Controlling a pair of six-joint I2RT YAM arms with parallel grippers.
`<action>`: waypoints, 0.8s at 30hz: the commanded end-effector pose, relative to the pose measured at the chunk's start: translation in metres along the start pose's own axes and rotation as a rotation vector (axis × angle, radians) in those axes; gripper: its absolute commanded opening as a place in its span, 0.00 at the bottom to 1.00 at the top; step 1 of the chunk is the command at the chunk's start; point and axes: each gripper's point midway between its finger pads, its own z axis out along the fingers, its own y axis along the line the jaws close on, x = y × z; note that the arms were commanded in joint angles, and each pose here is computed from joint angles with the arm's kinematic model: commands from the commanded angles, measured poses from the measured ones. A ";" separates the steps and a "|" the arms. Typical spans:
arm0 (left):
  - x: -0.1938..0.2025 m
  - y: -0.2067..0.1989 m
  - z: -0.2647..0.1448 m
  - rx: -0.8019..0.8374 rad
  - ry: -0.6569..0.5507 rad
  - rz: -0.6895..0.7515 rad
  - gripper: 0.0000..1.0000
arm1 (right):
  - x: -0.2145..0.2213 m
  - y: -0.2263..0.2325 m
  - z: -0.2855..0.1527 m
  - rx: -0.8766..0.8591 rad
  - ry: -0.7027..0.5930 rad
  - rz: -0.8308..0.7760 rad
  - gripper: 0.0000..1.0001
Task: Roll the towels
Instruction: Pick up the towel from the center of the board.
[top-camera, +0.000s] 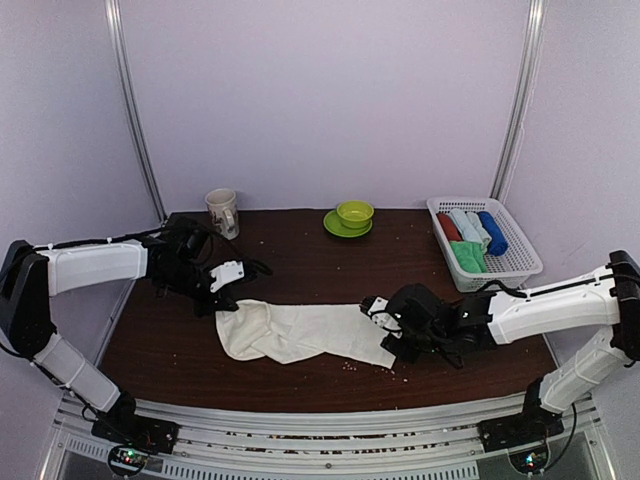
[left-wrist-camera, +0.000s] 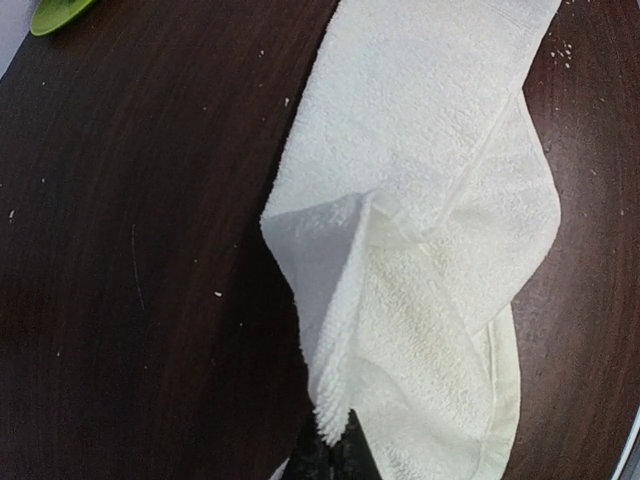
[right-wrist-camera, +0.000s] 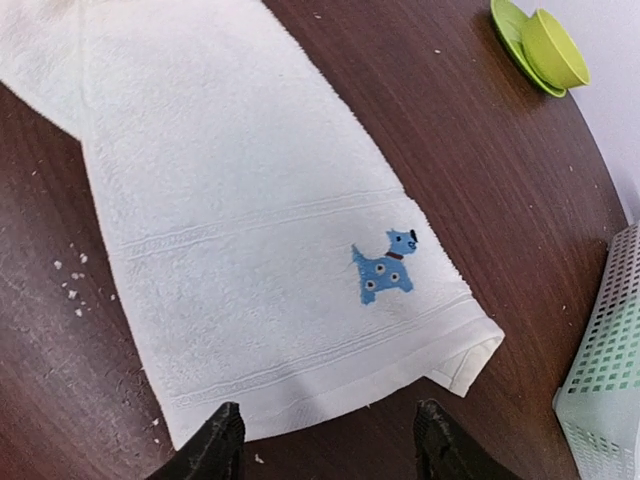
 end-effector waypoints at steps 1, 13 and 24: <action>-0.008 0.004 0.000 -0.001 -0.037 -0.005 0.00 | 0.014 0.025 0.001 -0.094 0.049 -0.174 0.58; -0.007 0.005 0.000 -0.009 -0.032 -0.007 0.00 | 0.047 0.062 0.021 -0.219 0.210 -0.327 0.51; -0.009 0.005 -0.003 -0.013 -0.044 -0.003 0.00 | 0.064 0.064 0.037 -0.198 0.304 -0.327 0.03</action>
